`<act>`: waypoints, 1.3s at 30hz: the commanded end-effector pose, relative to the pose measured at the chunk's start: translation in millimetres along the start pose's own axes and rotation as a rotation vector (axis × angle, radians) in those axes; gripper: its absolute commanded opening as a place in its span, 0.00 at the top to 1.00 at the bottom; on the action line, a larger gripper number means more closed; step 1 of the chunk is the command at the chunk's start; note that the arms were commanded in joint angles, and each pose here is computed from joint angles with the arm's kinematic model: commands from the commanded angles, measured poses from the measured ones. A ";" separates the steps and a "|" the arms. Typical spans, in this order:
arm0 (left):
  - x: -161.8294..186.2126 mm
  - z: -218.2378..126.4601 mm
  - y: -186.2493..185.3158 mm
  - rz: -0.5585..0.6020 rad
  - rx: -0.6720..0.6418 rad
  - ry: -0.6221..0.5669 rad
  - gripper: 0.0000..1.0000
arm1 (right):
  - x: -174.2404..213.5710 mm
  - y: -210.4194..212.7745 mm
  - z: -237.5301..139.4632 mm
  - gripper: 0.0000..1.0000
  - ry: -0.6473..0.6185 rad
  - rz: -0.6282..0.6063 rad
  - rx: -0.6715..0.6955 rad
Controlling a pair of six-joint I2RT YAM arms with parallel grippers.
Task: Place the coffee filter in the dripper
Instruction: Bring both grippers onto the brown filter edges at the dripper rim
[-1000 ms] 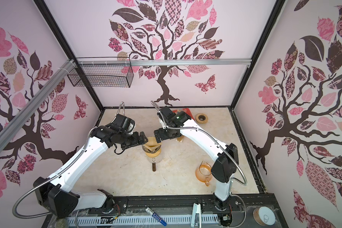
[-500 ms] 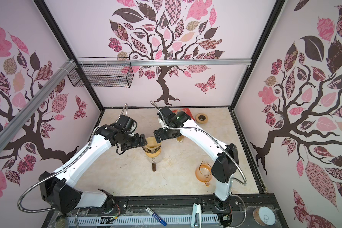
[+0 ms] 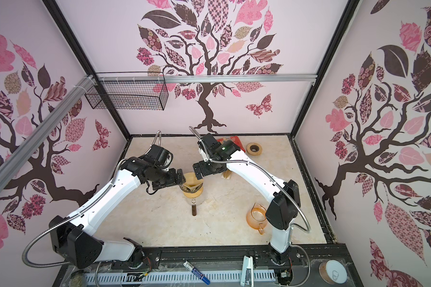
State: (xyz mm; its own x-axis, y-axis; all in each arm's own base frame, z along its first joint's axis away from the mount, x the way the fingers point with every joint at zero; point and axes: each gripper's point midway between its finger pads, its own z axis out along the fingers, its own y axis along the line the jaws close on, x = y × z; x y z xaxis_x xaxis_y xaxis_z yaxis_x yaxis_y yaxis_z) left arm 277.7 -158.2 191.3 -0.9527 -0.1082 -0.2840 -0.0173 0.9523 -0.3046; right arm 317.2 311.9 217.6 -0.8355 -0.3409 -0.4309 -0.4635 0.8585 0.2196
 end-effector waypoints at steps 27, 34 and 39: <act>13.3 17.5 11.3 0.069 -0.045 0.066 0.03 | 9.7 -13.8 36.4 0.00 0.069 -0.018 0.071; 17.3 21.8 14.7 0.080 -0.056 0.084 0.03 | 12.9 -15.3 41.3 0.00 0.081 -0.011 0.076; 19.5 27.1 17.4 0.083 -0.068 0.099 0.03 | 13.0 -15.5 43.0 0.00 0.084 -0.008 0.076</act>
State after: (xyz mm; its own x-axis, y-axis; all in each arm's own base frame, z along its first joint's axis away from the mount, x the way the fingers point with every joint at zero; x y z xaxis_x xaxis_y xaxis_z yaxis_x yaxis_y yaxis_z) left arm 271.4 -156.2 167.7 -0.9715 -0.0255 -0.2356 0.0369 0.9658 -0.2566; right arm 324.3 310.0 183.9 -0.8509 -0.3625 -0.3802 -0.4488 0.8778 0.1675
